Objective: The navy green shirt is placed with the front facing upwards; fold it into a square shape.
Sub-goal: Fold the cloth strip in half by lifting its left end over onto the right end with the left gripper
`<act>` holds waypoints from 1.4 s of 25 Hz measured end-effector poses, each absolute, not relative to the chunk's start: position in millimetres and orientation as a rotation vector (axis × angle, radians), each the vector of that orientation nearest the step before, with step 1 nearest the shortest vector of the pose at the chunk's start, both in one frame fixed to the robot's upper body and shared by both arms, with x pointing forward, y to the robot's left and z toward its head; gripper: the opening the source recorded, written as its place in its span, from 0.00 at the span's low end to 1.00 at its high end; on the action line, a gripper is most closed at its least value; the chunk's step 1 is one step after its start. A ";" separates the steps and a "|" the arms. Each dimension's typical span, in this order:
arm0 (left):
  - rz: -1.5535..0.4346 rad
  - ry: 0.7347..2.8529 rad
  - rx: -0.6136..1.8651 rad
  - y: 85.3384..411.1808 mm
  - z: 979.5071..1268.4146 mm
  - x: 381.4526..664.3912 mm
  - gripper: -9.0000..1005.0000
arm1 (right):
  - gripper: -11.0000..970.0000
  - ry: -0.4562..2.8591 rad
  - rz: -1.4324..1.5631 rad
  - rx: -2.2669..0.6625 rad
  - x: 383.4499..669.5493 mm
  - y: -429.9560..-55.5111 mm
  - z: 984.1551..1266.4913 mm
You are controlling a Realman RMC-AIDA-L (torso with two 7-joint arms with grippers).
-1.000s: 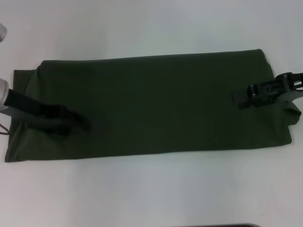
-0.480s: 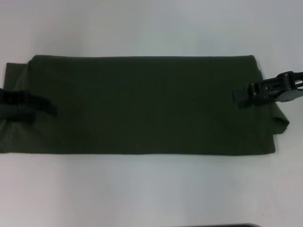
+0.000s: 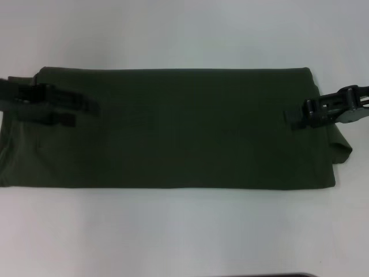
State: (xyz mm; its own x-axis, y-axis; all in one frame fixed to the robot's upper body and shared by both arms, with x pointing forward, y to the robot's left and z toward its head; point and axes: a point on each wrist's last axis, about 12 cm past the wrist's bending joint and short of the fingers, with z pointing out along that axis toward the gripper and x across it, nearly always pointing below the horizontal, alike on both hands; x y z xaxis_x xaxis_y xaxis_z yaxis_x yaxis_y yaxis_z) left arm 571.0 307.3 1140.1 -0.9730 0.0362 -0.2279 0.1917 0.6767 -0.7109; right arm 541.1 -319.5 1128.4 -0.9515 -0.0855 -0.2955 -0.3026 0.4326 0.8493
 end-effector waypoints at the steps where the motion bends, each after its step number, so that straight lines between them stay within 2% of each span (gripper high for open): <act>1: -1.169 2.686 0.194 300.9 1139.3 574.4 0.82 | 0.88 2.476 1.533 -0.341 541.2 -319.4 1128.5; 4: -1.109 2.671 0.216 277.4 1135.8 589.8 0.82 | 0.88 2.474 1.534 -0.340 541.6 -319.4 1128.9; 11: -0.935 2.660 0.133 258.2 1129.2 613.3 0.82 | 0.88 2.472 1.536 -0.333 541.8 -319.6 1129.2; 17: -0.854 2.641 0.069 264.3 1128.1 622.0 0.82 | 0.88 2.469 1.537 -0.326 541.3 -320.4 1128.9; 19: -0.753 2.640 -0.004 280.8 1128.0 627.1 0.82 | 0.88 2.468 1.537 -0.324 541.0 -320.7 1128.7; 35: -0.578 2.678 -0.101 308.5 1121.1 625.4 0.82 | 0.88 2.471 1.536 -0.316 540.3 -321.6 1127.9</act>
State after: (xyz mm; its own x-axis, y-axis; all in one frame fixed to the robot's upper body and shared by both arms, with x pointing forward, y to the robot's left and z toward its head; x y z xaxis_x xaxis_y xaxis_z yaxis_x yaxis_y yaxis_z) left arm 625.4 308.5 1121.1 -0.9184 -0.1514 -0.3656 0.0130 0.9119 -0.4103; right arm 540.3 -321.6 1127.9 -0.9539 -0.0687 -0.2922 -0.2924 0.4327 0.8528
